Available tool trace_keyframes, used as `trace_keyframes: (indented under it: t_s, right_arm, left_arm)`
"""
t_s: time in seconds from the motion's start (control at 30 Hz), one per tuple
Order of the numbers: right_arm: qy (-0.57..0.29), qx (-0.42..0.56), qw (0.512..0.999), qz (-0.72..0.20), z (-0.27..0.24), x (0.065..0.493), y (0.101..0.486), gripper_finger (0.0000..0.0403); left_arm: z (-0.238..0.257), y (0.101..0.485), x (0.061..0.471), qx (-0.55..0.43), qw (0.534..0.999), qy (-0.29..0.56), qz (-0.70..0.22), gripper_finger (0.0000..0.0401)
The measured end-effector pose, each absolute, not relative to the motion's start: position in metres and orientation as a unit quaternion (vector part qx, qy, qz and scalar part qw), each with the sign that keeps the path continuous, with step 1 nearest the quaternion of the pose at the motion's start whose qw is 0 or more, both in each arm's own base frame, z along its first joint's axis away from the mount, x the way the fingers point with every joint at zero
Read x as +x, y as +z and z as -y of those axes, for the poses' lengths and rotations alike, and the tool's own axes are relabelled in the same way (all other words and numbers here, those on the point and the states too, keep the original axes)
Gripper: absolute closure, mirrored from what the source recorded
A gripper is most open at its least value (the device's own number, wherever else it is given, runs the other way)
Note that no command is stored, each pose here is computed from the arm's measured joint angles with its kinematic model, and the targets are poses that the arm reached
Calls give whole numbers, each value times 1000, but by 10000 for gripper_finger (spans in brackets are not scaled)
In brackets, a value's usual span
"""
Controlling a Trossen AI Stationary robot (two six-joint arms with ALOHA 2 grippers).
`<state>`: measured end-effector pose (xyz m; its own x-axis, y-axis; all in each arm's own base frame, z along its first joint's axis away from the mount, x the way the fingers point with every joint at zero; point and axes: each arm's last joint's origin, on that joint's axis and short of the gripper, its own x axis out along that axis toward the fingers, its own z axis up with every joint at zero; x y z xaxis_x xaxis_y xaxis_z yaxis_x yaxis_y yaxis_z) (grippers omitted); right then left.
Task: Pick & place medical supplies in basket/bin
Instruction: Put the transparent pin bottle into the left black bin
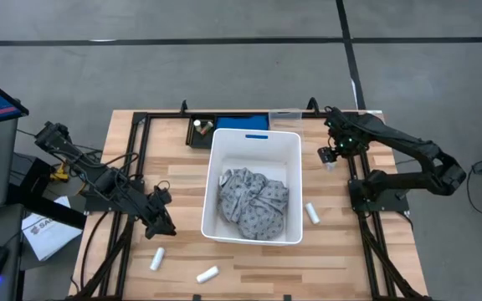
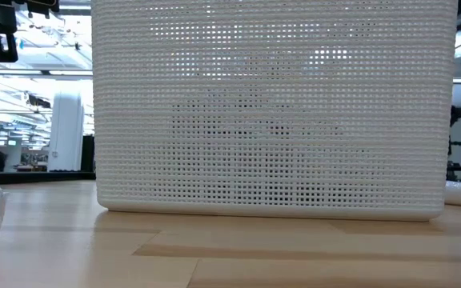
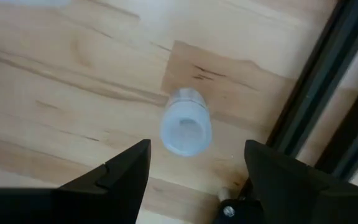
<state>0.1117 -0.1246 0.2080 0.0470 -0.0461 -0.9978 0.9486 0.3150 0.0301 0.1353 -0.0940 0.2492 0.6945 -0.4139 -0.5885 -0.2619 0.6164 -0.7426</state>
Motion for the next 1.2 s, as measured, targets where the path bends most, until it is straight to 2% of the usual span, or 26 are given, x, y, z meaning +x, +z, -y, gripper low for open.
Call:
trace_keyframes:
  t_s: [0.6, 0.9, 1.1, 1.2]
  right_arm:
    - [-398, 413, 590, -568, 137, 129, 187, 147]
    - [-402, 404, 593, -569, 138, 129, 186, 147]
    - [-401, 410, 572, -586, 129, 120, 167, 147]
    - [-405, 410, 580, -575, 127, 118, 163, 147]
  left_arm:
    - [94, 249, 135, -435, 813, -43, -385, 251]
    - [93, 249, 136, -434, 815, -40, -382, 251]
    - [93, 249, 136, -434, 815, -40, -381, 251]
    - [93, 249, 136, -434, 815, -40, -381, 251]
